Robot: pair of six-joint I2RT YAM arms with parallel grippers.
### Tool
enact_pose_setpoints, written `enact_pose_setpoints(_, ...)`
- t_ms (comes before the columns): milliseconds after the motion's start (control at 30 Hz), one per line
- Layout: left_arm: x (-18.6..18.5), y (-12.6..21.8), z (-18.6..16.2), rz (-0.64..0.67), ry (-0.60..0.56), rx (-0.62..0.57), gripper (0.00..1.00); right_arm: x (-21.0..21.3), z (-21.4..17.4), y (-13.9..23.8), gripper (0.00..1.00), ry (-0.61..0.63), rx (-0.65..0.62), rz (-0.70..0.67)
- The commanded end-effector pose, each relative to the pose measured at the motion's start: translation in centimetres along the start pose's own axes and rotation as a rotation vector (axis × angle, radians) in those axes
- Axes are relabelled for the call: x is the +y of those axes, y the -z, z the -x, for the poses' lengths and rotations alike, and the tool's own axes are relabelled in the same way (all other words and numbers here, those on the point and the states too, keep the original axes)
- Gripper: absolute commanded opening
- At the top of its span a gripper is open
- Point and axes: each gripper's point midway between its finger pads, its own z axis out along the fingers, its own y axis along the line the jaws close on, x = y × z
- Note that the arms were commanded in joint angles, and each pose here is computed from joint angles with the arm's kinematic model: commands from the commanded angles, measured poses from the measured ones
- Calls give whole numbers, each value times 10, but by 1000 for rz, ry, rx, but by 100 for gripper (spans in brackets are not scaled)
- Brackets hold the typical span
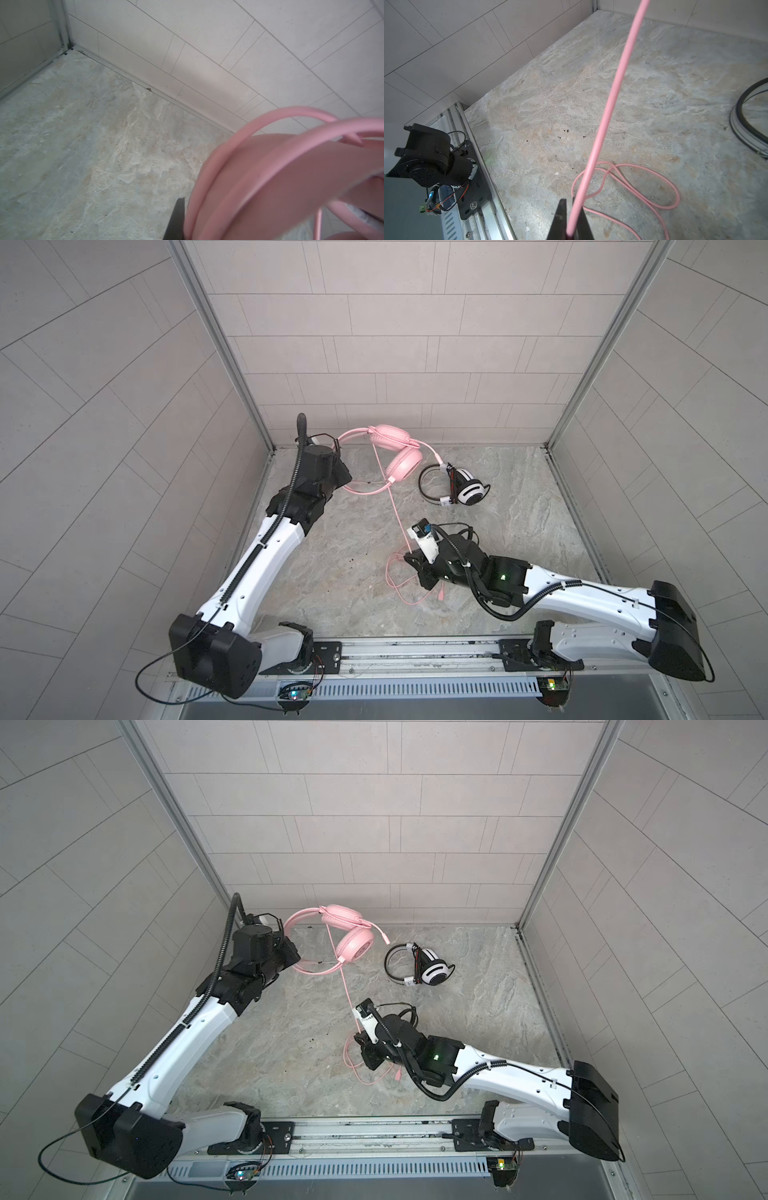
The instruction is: Wrap the headphones
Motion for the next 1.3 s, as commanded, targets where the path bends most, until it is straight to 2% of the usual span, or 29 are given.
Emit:
enact_pose_setpoints(0, 0, 2, 35, 23, 16, -157, 0, -2, -4, 20, 8, 66, 43, -47)
enact_pose_setpoints(100, 7, -5, 20, 84, -54, -96, 0, 1, 5, 33, 8, 131, 47, -74)
enact_pose_setpoints(333, 21, -4, -3, 204, -243, -47, 0, -11, 45, 73, 8, 223, -4, -171)
enact_pose_setpoints(467, 12, 1, -25, 195, -407, 9, 0, -24, 81, 104, 8, 285, -59, -280)
enact_pose_setpoints(667, 9, 17, -53, 221, -704, 111, 0, -59, 121, 141, 8, 373, -102, -519)
enact_pose_setpoints(767, 6, 25, -72, 155, -790, 211, 0, -73, 135, 149, 8, 395, -107, -608)
enact_pose_setpoints(933, -2, 43, -90, 67, -897, 277, 0, -87, 153, 149, 8, 477, -86, -748)
enact_pose_setpoints(1033, -11, 53, -110, -49, -946, 353, 0, -94, 162, 143, 8, 520, -76, -825)
enact_pose_setpoints(1167, -28, 69, -140, -253, -963, 471, 0, -104, 173, 134, 10, 522, -88, -859)
enact_pose_setpoints(1267, -38, 80, -152, -360, -957, 513, 0, -111, 181, 127, 12, 477, -117, -825)
